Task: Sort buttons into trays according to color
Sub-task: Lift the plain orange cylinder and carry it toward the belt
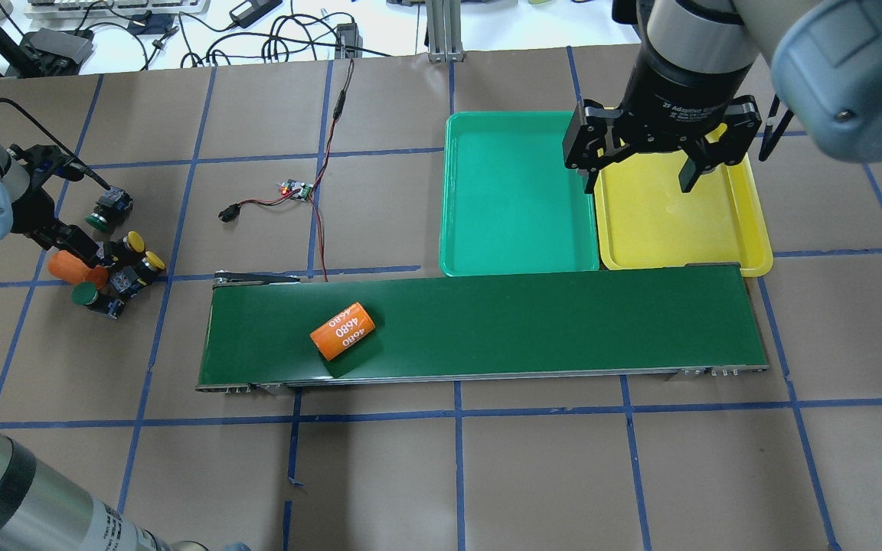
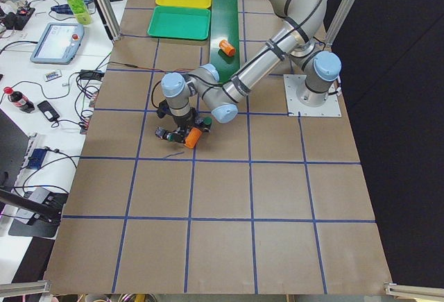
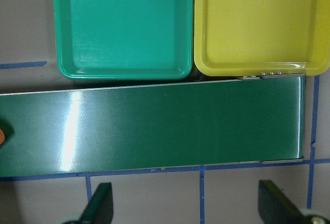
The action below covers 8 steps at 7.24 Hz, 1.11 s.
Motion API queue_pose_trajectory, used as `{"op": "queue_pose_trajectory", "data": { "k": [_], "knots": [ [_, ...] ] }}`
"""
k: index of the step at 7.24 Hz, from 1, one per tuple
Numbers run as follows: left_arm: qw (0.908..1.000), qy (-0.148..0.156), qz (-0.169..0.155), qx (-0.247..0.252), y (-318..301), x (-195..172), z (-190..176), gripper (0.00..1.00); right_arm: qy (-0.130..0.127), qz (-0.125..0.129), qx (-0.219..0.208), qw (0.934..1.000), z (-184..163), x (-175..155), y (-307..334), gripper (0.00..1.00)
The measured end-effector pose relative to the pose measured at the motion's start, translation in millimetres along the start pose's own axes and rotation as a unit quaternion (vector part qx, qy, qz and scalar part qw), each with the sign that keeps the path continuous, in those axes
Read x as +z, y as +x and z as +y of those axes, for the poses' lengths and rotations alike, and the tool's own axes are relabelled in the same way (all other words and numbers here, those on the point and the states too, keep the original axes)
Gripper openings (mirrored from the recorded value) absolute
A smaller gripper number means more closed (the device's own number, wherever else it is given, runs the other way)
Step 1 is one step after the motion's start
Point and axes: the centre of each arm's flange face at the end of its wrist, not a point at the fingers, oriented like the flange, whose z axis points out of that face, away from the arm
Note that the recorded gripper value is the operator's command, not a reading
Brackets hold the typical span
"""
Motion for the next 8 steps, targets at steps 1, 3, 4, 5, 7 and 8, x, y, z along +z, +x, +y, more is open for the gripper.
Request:
{"op": "queue_pose_trajectory", "data": {
  "k": [1, 3, 4, 5, 7, 8],
  "knots": [
    [1.0000, -0.001, 0.002, 0.000, 0.0, 2.6, -0.4, 1.00, 0.000, 0.000, 0.000, 1.0000, -0.1, 0.1, 0.3, 1.00],
    [1.0000, -0.004, 0.004, 0.000, 0.4, 7.4, -0.6, 1.00, -0.001, 0.000, 0.000, 1.0000, -0.2, 0.2, 0.6, 1.00],
    [1.0000, -0.007, 0.006, 0.000, 1.3, 9.8, 0.1, 1.00, 0.000, 0.000, 0.000, 1.0000, -0.2, 0.1, 0.6, 1.00],
    [0.9999, -0.013, 0.007, 0.000, 2.5, 13.4, 1.5, 0.90, 0.000, -0.001, 0.000, 1.0000, -0.1, 0.1, 0.2, 1.00],
    [0.9997, -0.024, 0.002, 0.001, 1.2, 15.6, 3.8, 0.00, 0.000, -0.001, 0.000, 1.0000, 0.7, -0.7, -0.5, 1.00],
    [0.9997, -0.025, 0.000, 0.000, -0.7, 11.9, 3.9, 0.00, 0.000, -0.001, 0.000, 1.0000, 0.4, -0.9, 0.2, 1.00]
  ]
}}
